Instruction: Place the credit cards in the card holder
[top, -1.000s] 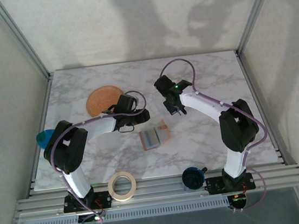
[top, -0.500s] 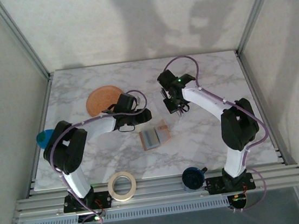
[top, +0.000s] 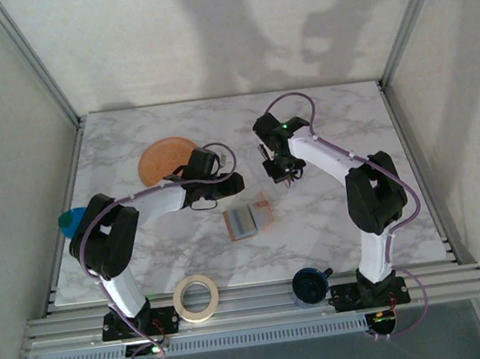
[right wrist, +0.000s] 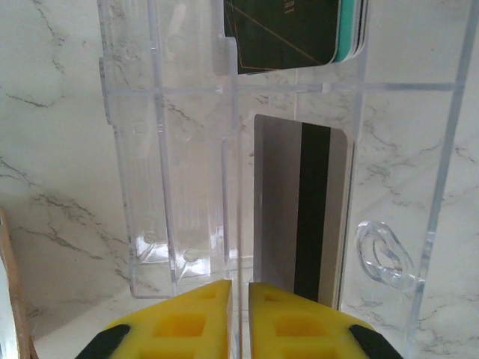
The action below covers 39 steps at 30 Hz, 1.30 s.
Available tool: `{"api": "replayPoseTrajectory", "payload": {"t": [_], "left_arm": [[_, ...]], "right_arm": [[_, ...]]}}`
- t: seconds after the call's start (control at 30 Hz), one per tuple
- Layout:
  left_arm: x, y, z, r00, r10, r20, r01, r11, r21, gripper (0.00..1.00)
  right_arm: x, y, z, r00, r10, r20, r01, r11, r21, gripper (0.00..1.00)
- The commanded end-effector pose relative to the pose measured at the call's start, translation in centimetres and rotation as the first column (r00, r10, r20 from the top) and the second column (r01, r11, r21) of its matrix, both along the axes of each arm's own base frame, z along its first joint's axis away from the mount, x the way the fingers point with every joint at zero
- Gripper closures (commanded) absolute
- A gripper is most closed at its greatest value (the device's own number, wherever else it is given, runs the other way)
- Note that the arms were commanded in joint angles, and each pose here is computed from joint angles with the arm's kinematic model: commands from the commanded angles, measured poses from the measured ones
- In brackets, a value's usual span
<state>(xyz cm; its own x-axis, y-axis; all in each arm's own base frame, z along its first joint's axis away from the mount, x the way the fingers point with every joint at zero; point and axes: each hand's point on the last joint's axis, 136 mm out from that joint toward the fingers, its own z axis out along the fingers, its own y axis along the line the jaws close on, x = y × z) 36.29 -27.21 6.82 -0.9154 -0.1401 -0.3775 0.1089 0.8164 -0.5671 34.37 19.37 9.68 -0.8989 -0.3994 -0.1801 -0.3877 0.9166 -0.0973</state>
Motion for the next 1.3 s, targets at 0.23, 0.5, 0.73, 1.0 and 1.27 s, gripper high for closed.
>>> {"api": "replayPoseTrajectory", "payload": {"t": [0.23,0.5,0.73,1.0,1.27], "left_arm": [[-0.1,-0.7,1.7,1.000,-0.020,0.023,0.020,1.000,-0.023,0.44],[-0.1,-0.8,6.7,0.995,0.004,0.105,0.007,0.994,-0.106,0.44],[-2.5,-2.8,13.4,0.980,-0.069,0.188,0.127,0.939,-0.320,0.43],[-5.8,-3.7,20.2,0.930,-0.149,0.335,0.307,0.815,-0.491,0.42],[-9.4,-3.3,24.9,0.849,-0.243,0.469,0.483,0.716,-0.504,0.43]], "right_arm": [[0.3,-0.1,1.8,0.999,-0.023,0.035,0.023,1.000,0.006,0.99],[0.1,-0.7,6.3,0.981,-0.088,0.172,0.075,0.994,0.081,1.00],[-1.8,1.8,11.5,0.964,-0.070,0.256,-0.024,0.937,0.348,1.00],[-7.3,5.3,19.6,0.958,0.073,0.278,-0.268,0.576,0.772,1.00],[-10.7,6.6,23.8,0.954,0.231,0.191,-0.240,0.208,0.948,1.00]]}}
